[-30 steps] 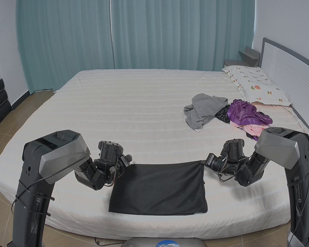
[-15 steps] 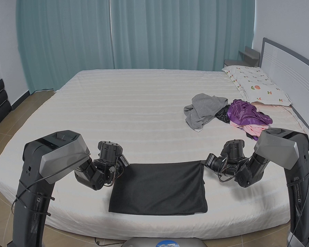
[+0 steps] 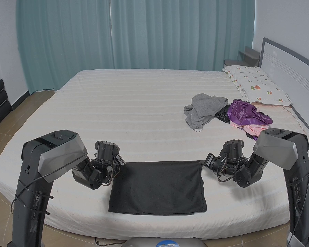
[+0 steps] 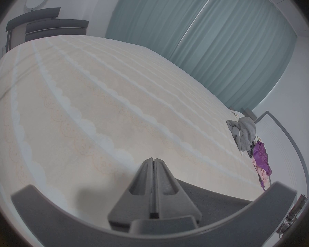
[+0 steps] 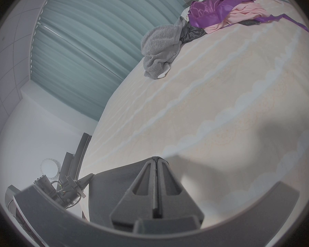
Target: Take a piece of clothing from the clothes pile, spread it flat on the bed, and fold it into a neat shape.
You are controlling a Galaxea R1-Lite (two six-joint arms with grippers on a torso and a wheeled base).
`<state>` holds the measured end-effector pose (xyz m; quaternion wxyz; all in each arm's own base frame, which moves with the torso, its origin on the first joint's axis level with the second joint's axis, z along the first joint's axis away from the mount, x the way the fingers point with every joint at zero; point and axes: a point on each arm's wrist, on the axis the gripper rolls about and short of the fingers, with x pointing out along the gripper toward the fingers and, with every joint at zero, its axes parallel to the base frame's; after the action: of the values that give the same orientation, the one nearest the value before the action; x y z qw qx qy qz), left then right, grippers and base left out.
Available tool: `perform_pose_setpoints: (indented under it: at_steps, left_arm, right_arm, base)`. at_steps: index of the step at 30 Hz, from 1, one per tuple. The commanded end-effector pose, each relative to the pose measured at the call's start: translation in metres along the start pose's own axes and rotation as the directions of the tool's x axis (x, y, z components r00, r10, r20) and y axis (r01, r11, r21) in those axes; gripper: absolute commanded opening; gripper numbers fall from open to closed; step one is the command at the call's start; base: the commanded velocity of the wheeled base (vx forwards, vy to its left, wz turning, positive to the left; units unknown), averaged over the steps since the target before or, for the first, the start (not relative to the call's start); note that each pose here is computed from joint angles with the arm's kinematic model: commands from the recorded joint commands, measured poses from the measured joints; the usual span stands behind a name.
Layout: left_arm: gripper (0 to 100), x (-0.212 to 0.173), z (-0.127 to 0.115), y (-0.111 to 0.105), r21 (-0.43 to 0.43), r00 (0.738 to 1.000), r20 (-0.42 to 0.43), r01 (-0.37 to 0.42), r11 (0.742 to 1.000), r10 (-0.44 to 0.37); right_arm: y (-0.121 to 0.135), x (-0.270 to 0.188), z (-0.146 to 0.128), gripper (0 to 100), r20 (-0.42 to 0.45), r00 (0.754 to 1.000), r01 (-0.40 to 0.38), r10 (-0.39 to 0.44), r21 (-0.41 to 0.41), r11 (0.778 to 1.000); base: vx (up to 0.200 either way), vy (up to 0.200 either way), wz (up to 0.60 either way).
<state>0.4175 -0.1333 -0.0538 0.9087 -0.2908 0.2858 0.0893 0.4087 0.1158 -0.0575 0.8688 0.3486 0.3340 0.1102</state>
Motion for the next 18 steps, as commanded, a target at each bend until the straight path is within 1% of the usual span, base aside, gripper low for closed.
perform_pose_setpoints:
  at_steps: [1,10,11,13,14,18]
  left_arm:
    - [0,0.0003,0.0008,0.0002,-0.005,1.000,0.004,-0.002,1.000,0.002]
    - [0,0.0002,0.0001,0.0010,-0.003,1.000,0.000,-0.008,1.000,0.008]
    - [100,0.0002,0.0000,0.0011,-0.003,1.000,-0.001,-0.010,1.000,0.010]
    - [100,0.0002,0.0000,0.0011,-0.004,1.000,-0.001,-0.010,1.000,0.010]
    - [100,0.0002,0.0000,0.0011,-0.003,1.000,-0.001,-0.010,1.000,0.010]
    - [100,-0.0004,0.0001,0.0011,-0.004,1.000,0.000,-0.008,1.000,0.008]
  right_arm:
    - [-0.0009,0.0014,0.0000,0,-0.003,1.000,-0.003,0.003,0.001,1.000]
    - [-0.0023,0.0036,-0.0009,0,-0.013,1.000,-0.002,0.002,0.002,1.000]
    - [-0.0022,0.0036,-0.0009,0,-0.015,1.000,-0.004,0.004,0.002,1.000]
    - [-0.0025,0.0034,-0.0014,0,-0.019,1.000,-0.004,0.005,0.002,1.000]
    - [-0.0039,0.0049,-0.0041,100,-0.023,1.000,0.000,0.000,-0.006,1.000]
    - [-0.0064,0.0087,-0.0091,100,-0.024,1.000,0.004,-0.005,-0.029,1.000]
  base:
    - [0.000,0.000,0.00]
    - [0.000,0.000,0.00]
    - [0.000,0.000,0.00]
    - [0.000,0.000,0.00]
    - [0.000,0.000,0.00]
    - [0.000,0.000,0.00]
